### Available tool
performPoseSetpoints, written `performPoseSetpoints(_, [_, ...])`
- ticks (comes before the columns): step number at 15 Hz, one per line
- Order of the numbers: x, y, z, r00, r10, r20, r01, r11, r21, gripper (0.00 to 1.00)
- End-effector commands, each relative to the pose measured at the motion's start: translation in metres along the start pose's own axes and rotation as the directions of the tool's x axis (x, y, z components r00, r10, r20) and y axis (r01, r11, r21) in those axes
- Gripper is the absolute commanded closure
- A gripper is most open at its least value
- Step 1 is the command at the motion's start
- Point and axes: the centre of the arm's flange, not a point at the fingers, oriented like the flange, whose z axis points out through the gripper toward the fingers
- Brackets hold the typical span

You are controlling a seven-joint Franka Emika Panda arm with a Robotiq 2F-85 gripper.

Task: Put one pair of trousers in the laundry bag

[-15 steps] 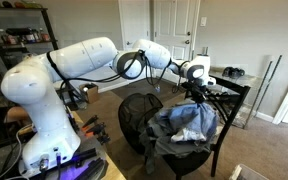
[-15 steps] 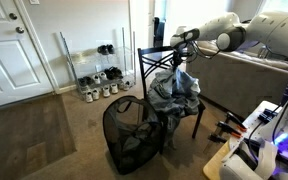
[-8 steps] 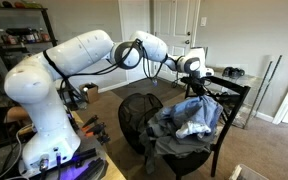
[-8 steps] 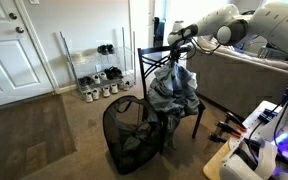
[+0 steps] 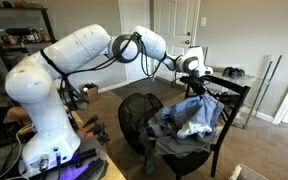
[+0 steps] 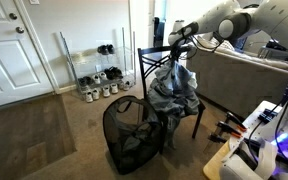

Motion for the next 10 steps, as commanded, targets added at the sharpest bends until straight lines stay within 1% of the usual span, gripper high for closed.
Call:
performPoseSetpoints(1, [0.000, 0.000, 0.000, 1.000, 0.000, 0.000, 0.000, 1.000, 0.000, 0.85])
performPoseSetpoints(6, [0.000, 0.000, 0.000, 1.000, 0.000, 0.000, 0.000, 1.000, 0.000, 0.85])
performPoseSetpoints(7, [-0.002, -0.004, -0.004, 1.000, -0.003, -0.014, 0.003, 1.000, 0.005, 0.96])
performPoseSetpoints(10, [-0.015, -0.032, -0.025, 0.996, -0.061, -0.066, 0.063, 0.998, 0.028, 0.96])
